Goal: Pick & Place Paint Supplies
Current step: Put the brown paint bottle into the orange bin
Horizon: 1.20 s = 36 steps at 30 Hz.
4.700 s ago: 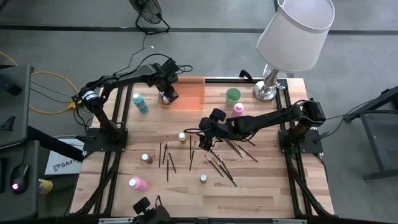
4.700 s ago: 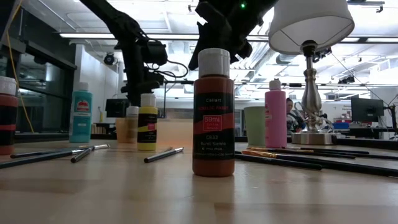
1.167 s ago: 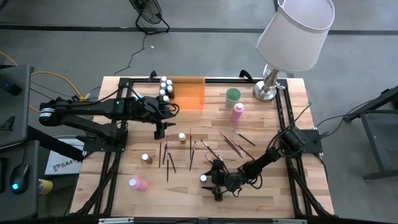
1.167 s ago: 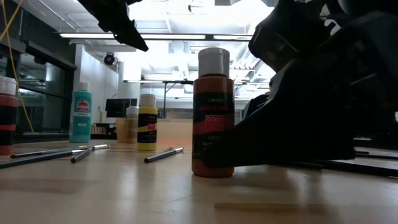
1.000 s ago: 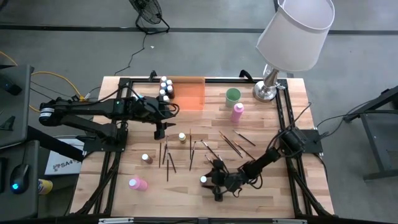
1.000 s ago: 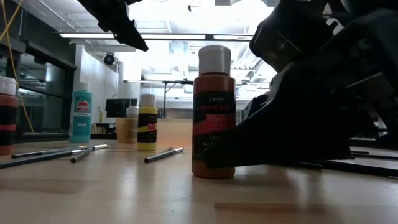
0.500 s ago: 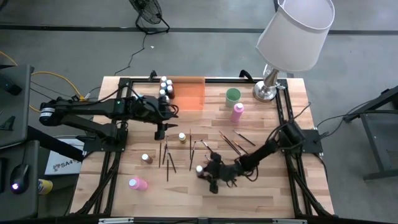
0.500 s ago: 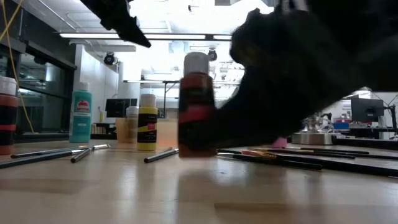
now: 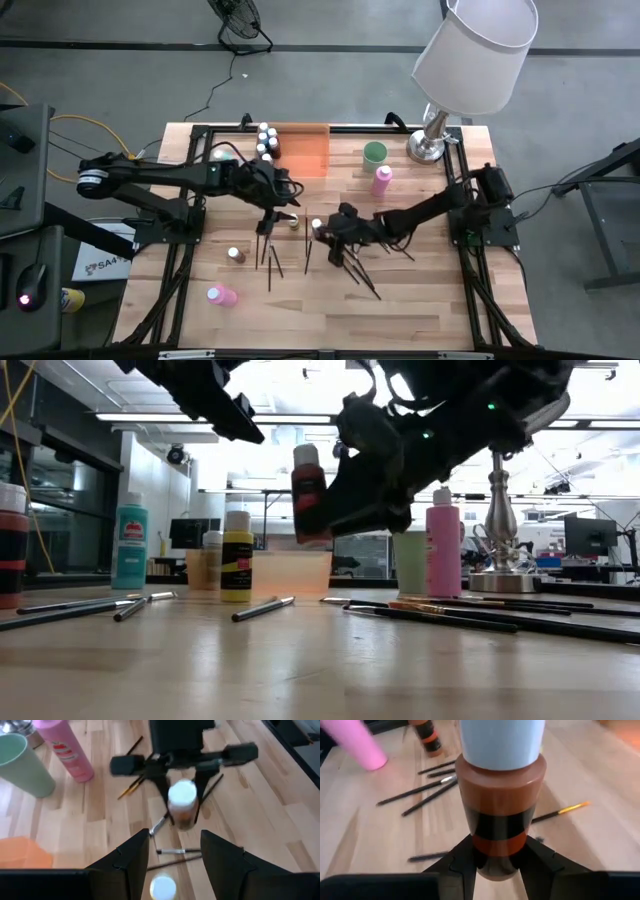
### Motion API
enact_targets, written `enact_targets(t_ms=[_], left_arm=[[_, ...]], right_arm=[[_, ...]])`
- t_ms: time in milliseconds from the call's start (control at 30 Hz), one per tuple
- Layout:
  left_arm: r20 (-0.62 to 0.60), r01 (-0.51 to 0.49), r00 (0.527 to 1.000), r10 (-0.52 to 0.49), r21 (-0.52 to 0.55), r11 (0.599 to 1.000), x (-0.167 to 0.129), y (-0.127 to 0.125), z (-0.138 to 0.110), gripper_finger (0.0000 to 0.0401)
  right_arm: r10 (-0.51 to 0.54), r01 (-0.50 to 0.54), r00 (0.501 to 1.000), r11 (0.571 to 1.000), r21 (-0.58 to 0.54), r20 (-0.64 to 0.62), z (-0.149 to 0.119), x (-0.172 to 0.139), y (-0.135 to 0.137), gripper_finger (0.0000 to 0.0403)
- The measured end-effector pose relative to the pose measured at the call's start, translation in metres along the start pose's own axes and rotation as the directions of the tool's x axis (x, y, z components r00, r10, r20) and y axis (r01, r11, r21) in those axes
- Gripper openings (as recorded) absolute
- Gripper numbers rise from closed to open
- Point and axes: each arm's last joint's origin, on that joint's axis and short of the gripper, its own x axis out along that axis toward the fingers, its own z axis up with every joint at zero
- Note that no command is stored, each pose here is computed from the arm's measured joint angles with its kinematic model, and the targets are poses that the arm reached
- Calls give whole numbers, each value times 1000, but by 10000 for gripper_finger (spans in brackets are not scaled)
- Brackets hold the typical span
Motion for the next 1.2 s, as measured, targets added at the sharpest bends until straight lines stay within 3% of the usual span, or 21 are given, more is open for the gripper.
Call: enact_targets(t_ms=[200, 400, 600, 800, 1200], left_arm=[[-17, 8, 1000, -8, -3, 1000, 18, 5, 9, 172], [-62, -53, 997, 52, -5, 999, 35, 11, 13, 176], [-78, -54, 996, 51, -29, 998, 51, 14, 11, 228], [-58, 46, 997, -48, -43, 998, 57, 12, 11, 272], [6, 59, 998, -59, -42, 997, 62, 13, 16, 274]], right_arm=[[-3, 3, 1000, 1000, 6, -9, 8, 4, -18, 116], [4, -4, 1000, 1000, -9, -9, 10, 4, -22, 117], [3, -3, 1000, 1000, -16, -20, 8, 4, -22, 118], [1, -1, 1000, 1000, -22, -9, 9, 4, -22, 118], [-11, 11, 1000, 1000, -21, -1, 12, 5, -26, 114]])
